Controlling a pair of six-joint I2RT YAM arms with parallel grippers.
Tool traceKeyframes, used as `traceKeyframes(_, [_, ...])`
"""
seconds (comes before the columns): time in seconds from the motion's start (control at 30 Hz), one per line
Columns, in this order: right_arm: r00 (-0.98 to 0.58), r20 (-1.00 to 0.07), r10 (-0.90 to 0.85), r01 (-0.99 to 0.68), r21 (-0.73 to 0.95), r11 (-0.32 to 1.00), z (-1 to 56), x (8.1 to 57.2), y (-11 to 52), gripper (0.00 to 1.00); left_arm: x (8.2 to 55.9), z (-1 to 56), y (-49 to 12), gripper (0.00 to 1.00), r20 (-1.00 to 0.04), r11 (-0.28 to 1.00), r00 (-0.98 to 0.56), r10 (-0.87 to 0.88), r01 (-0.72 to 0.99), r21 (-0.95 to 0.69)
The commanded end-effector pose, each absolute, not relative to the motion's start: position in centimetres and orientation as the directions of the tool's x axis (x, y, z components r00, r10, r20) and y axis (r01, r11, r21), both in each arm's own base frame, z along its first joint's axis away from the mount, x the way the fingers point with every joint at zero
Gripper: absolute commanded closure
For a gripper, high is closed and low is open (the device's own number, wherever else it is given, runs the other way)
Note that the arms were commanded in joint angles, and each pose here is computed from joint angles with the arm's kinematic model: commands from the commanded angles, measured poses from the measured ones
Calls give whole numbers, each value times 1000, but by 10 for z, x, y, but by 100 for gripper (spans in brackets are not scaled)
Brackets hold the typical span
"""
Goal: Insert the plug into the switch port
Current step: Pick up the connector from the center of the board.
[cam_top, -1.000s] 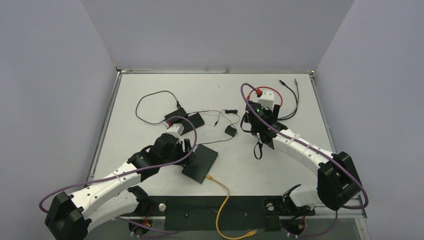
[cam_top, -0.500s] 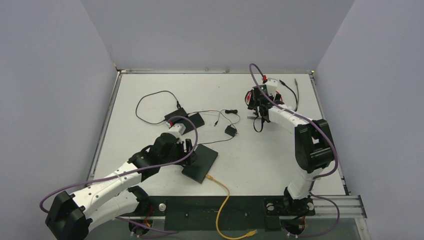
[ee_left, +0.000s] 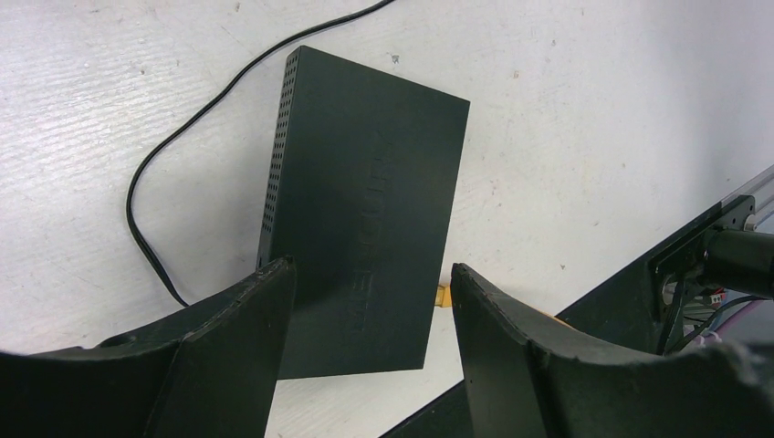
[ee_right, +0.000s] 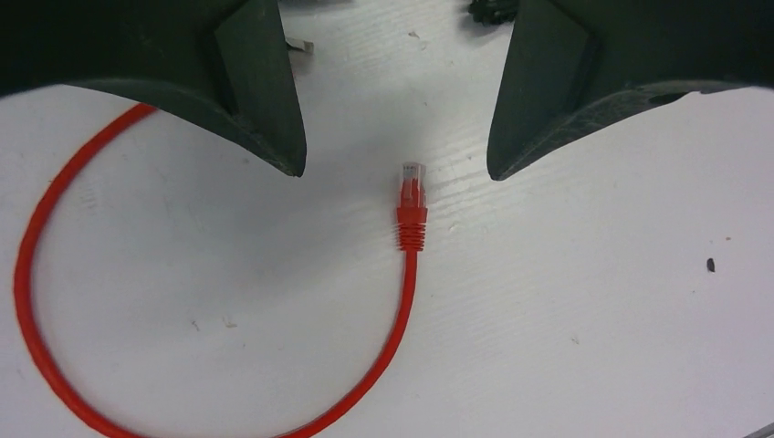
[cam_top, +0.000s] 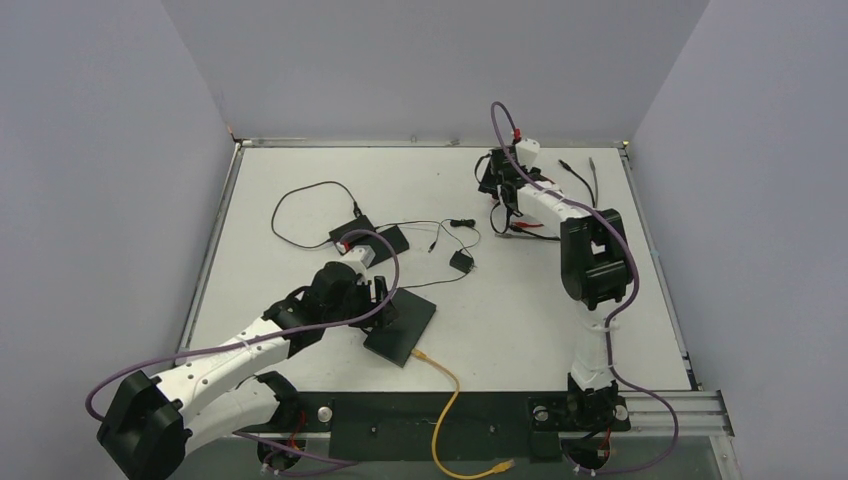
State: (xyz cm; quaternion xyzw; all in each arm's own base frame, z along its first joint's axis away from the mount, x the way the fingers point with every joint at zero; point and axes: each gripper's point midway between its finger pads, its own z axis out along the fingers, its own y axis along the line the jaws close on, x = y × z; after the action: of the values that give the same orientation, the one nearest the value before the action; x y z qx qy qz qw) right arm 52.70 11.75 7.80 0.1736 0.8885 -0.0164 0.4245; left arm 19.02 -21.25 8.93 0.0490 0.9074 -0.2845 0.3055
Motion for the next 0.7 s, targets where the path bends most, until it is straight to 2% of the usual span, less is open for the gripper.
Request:
traceKeyframes(0.0, [-549, -739, 390, 380, 195, 904, 70, 548, 120, 32, 201, 101, -222, 39, -615, 805, -782, -98, 301, -511])
traceKeyframes(0.43, [-571, -694, 438, 406, 225, 886, 45, 585, 124, 43, 209, 91, -216, 39, -590, 815, -800, -109, 268, -514])
traceKeyframes(0.67, [-616, -668, 418, 380, 213, 900, 33, 587, 130, 54, 211, 86, -217, 39, -576, 811, -810, -114, 259, -525])
